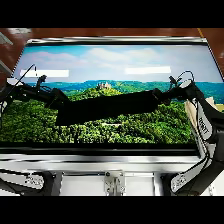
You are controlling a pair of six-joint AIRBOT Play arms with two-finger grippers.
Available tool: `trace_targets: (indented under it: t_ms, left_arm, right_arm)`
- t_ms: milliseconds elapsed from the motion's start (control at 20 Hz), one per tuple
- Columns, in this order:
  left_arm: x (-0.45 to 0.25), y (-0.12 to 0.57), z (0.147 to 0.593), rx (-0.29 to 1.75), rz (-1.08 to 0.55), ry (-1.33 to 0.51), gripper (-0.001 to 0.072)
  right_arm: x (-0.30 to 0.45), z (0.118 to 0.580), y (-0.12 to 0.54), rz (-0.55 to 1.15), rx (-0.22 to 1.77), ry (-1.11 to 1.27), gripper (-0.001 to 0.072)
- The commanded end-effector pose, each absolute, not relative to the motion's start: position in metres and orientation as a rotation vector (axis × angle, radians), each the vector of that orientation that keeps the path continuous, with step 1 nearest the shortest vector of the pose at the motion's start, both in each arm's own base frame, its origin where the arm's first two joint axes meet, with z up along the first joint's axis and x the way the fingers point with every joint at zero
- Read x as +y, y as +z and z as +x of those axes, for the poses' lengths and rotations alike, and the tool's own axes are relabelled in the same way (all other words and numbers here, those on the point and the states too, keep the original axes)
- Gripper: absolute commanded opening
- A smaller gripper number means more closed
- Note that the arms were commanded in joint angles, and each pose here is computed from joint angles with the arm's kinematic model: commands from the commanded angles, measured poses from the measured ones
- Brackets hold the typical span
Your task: Fold the shirts.
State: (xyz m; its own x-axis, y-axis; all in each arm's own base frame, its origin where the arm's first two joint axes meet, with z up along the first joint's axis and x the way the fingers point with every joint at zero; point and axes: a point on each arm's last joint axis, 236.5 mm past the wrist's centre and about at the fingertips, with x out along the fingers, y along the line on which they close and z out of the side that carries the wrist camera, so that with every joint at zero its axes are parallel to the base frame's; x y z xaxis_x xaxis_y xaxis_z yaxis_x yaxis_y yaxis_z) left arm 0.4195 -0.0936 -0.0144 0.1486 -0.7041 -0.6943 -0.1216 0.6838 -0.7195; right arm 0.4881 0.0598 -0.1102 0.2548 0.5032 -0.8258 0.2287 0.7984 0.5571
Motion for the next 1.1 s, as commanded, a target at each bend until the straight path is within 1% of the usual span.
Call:
trace_targets:
  t_ms: [0, 50, 100, 250, 400, 450, 600, 700, 800, 850, 950, 1050]
  left_arm:
    - [-0.136, 0.006, 0.440, 1.284, -0.812, -0.556, 0.0216]
    - [-0.154, 0.012, 0.444, 1.246, -0.801, -0.602, 0.0045]
    - [-0.173, 0.017, 0.449, 1.209, -0.787, -0.640, 0.0035]
    - [-0.250, 0.015, 0.454, 1.142, -0.745, -0.678, 0.0035]
    - [-0.332, -0.009, 0.435, 1.128, -0.660, -0.708, 0.0034]
    - [-0.355, -0.016, 0.428, 1.127, -0.664, -0.703, 0.0034]
    - [-0.413, -0.034, 0.412, 1.131, -0.785, -0.664, 0.0034]
    - [-0.441, -0.047, 0.394, 1.181, -0.867, -0.658, 0.0034]
    - [-0.459, -0.062, 0.377, 1.225, -0.895, -0.668, 0.0033]
    - [-0.460, -0.063, 0.377, 1.207, -0.860, -0.697, 0.0033]
    - [-0.444, -0.051, 0.394, 1.160, -0.844, -0.719, 0.0033]
    - [-0.410, -0.018, 0.428, 1.050, -0.824, -0.731, 0.0032]
  right_arm:
    - [0.073, 0.495, -0.072, 0.593, 1.240, 0.311, 0.0067]
    - [0.074, 0.497, -0.048, 0.569, 1.197, 0.330, 0.0067]
    - [0.074, 0.497, -0.027, 0.554, 1.160, 0.341, 0.0067]
    - [0.088, 0.475, 0.069, 0.485, 1.039, 0.423, 0.0067]
    - [0.118, 0.438, 0.141, 0.461, 0.969, 0.490, 0.0067]
    - [0.132, 0.425, 0.163, 0.449, 0.938, 0.517, 0.0067]
    - [0.159, 0.388, 0.202, 0.450, 0.914, 0.547, 0.0067]
    - [0.166, 0.369, 0.216, 0.431, 0.906, 0.538, 0.0067]
    - [0.168, 0.357, 0.227, 0.435, 0.892, 0.528, 0.0067]
    - [0.167, 0.353, 0.230, 0.440, 0.894, 0.526, 0.0067]
    - [0.164, 0.351, 0.226, 0.433, 0.911, 0.514, 0.0067]
    - [0.164, 0.354, 0.217, 0.423, 0.934, 0.507, 0.0067]
